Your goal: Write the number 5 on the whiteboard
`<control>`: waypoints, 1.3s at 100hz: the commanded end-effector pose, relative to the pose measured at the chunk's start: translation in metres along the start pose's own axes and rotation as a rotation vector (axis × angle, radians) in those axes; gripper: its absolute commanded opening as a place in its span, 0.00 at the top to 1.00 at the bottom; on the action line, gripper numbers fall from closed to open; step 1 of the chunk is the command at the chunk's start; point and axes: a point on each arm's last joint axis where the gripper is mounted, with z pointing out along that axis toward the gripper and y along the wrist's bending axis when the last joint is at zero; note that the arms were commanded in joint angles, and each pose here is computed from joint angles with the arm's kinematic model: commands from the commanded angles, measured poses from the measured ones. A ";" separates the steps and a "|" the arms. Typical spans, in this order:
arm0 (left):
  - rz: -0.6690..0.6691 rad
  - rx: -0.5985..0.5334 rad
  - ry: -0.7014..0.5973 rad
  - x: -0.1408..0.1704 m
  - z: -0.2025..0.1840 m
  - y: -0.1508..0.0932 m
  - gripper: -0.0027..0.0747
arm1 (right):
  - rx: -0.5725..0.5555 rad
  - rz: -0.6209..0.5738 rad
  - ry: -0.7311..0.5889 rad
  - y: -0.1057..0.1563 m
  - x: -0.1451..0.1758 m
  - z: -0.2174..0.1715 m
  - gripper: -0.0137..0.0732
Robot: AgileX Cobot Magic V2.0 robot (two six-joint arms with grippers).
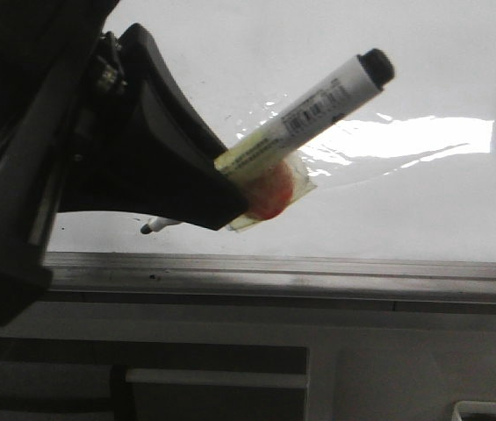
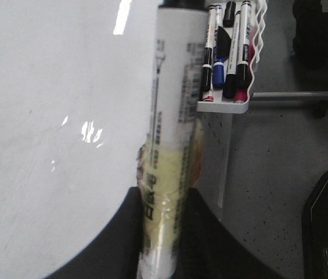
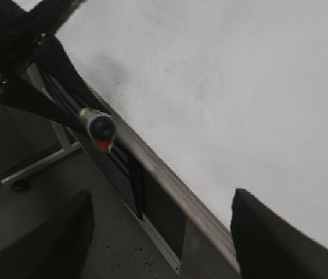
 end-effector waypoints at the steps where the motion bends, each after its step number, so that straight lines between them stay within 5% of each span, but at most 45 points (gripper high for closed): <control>1: 0.025 -0.070 -0.082 -0.017 -0.011 0.008 0.99 | -0.013 -0.060 -0.111 0.001 -0.024 -0.002 0.32; 35: 0.034 -0.107 -0.134 -0.024 -0.030 0.009 0.99 | -0.207 -0.189 -0.093 0.029 -0.037 0.028 0.32; 59: 0.048 -0.095 -0.171 -0.028 -0.046 0.004 0.99 | -0.197 -0.193 -0.198 0.038 -0.051 0.049 0.33; 89: 0.064 -0.047 -0.167 -0.030 -0.046 -0.004 0.99 | -0.204 -0.198 -0.151 0.041 -0.053 0.067 0.34; 130: 0.065 -0.063 -0.174 -0.031 -0.046 -0.002 0.99 | -0.227 -0.204 -0.100 0.043 -0.048 0.070 0.84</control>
